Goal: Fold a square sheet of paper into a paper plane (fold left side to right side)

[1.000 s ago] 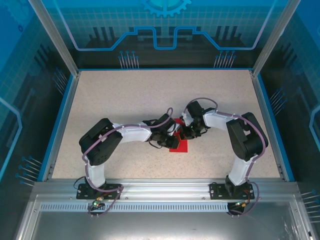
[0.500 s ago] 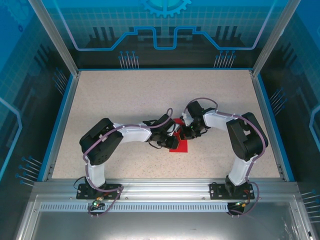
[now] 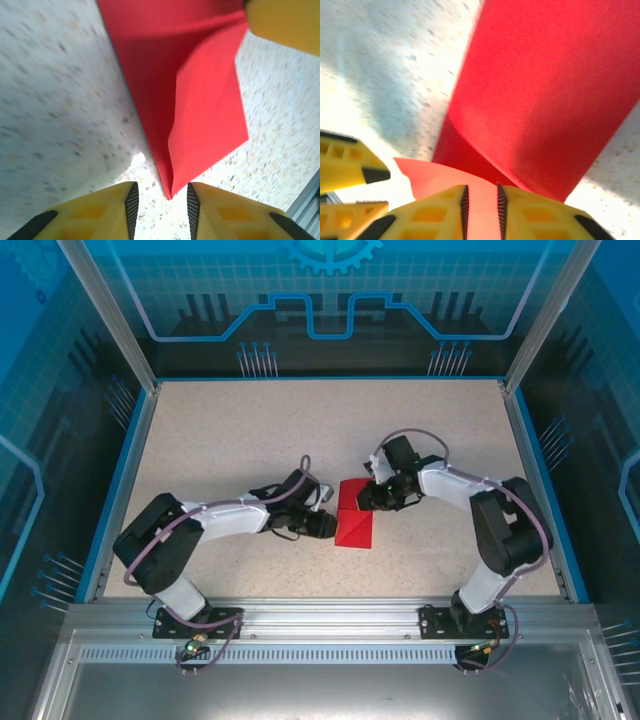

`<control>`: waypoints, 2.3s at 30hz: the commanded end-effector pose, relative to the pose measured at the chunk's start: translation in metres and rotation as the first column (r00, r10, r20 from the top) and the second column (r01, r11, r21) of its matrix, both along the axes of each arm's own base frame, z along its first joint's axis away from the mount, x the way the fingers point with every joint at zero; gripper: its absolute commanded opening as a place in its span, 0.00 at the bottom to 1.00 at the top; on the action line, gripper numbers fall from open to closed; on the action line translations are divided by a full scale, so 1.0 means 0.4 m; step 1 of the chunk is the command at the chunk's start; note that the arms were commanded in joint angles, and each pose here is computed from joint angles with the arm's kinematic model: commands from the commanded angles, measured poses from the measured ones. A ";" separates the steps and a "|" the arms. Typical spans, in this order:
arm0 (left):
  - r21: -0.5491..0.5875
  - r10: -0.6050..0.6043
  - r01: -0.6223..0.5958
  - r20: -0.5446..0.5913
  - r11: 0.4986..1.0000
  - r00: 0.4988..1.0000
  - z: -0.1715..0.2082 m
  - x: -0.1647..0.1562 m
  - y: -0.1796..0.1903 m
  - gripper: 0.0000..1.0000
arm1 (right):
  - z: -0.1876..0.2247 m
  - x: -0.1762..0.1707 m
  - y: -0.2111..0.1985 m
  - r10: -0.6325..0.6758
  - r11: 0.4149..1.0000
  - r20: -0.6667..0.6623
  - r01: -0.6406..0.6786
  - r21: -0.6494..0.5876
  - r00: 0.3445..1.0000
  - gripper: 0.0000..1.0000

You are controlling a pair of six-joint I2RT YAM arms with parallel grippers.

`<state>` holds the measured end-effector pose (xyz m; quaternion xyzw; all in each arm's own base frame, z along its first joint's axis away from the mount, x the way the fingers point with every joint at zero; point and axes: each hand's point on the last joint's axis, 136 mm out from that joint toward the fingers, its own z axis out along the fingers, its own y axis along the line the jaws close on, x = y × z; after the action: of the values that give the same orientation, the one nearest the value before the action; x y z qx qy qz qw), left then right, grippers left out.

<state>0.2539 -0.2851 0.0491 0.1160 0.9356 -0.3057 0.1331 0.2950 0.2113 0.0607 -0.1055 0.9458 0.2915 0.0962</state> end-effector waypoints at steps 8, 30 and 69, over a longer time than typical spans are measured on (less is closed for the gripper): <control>-0.115 0.016 -0.015 0.008 0.993 1.000 0.028 0.111 -0.063 0.50 | 0.082 -0.050 -0.091 -0.092 0.996 0.147 0.093 -0.005 0.985 0.65; -0.125 0.020 -0.019 0.012 0.992 1.000 0.014 0.106 -0.060 0.14 | 0.027 -0.050 0.011 -0.064 0.960 -0.061 0.078 0.268 0.996 0.73; -0.582 0.180 0.039 0.314 0.812 0.932 0.536 0.000 0.030 0.99 | 0.555 -0.072 0.023 -0.034 0.725 0.327 -0.201 0.659 0.944 0.11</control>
<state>0.2636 -0.2667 0.2495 0.0764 0.7877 -0.5007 0.3507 0.2801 0.2113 0.2476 -0.1224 0.7681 0.5682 0.2685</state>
